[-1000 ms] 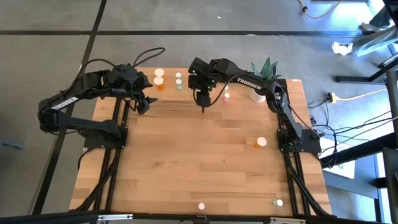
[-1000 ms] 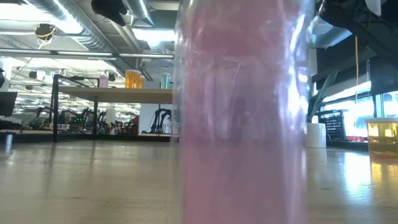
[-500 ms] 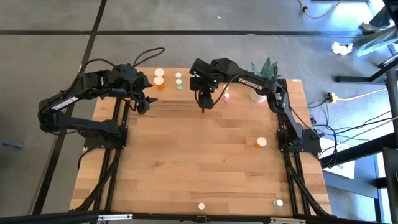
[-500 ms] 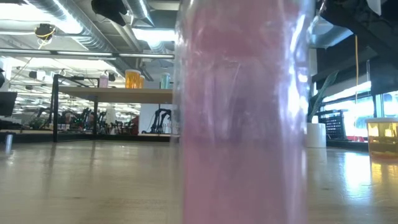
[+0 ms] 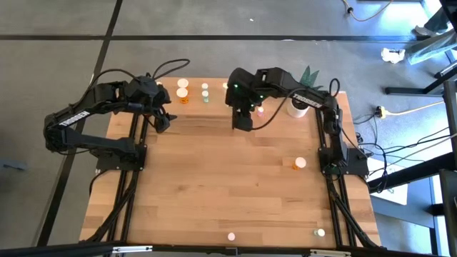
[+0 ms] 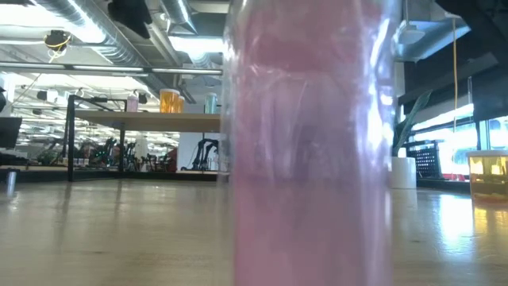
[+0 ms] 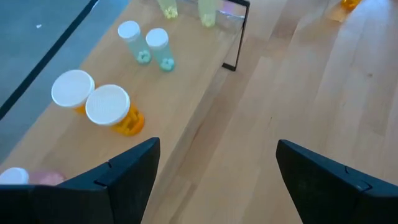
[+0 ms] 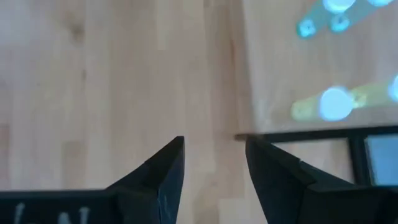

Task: Pick and place medicine bottles onto shelf by color
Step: Put the bottom pink pill bottle on the shelf aligned with the other pink pill bottle

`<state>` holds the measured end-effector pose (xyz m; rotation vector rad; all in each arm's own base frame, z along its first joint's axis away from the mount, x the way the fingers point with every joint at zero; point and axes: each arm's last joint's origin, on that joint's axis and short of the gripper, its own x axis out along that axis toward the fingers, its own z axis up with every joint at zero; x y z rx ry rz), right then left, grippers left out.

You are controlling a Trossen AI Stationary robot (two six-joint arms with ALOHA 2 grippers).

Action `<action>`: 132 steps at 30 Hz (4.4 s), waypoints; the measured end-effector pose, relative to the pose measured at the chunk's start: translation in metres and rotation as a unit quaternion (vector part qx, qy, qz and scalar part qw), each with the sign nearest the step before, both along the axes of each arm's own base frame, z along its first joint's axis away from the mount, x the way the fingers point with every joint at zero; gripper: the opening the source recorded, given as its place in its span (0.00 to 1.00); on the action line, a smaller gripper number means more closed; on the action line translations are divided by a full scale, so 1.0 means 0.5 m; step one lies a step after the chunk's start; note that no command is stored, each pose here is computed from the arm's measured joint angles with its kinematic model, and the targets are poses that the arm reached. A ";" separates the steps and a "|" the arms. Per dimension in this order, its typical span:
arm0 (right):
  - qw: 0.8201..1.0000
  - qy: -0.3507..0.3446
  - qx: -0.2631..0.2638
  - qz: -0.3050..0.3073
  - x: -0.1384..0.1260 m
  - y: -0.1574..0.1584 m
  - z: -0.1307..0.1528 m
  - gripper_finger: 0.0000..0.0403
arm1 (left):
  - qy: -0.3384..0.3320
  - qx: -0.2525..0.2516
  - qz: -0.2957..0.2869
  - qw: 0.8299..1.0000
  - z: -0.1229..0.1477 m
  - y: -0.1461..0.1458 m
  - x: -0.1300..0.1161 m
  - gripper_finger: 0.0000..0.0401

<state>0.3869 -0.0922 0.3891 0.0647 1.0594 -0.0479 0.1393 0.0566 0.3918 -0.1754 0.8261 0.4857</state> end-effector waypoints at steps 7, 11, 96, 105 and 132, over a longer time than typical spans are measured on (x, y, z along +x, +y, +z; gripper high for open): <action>0.998 0.059 0.016 -0.031 -0.037 0.034 0.010 0.43 | 0.005 -0.003 0.001 1.000 -0.002 -0.001 -0.002 0.79; 0.996 0.070 -0.004 -0.048 -0.054 0.057 0.024 0.43 | 0.007 -0.004 0.001 1.000 -0.002 -0.001 -0.002 0.79; 0.984 -0.051 -0.022 0.168 -0.195 0.293 0.161 0.43 | 0.012 -0.009 -0.412 0.911 -0.271 -0.488 0.359 0.79; 0.984 -0.051 -0.022 0.168 -0.195 0.293 0.161 0.43 | -0.014 -0.001 -0.477 0.879 -0.322 -0.533 0.391 0.79; 0.984 -0.055 -0.024 0.168 -0.194 0.292 0.162 0.43 | -0.065 -0.071 -0.472 0.876 -0.400 -0.571 0.444 0.79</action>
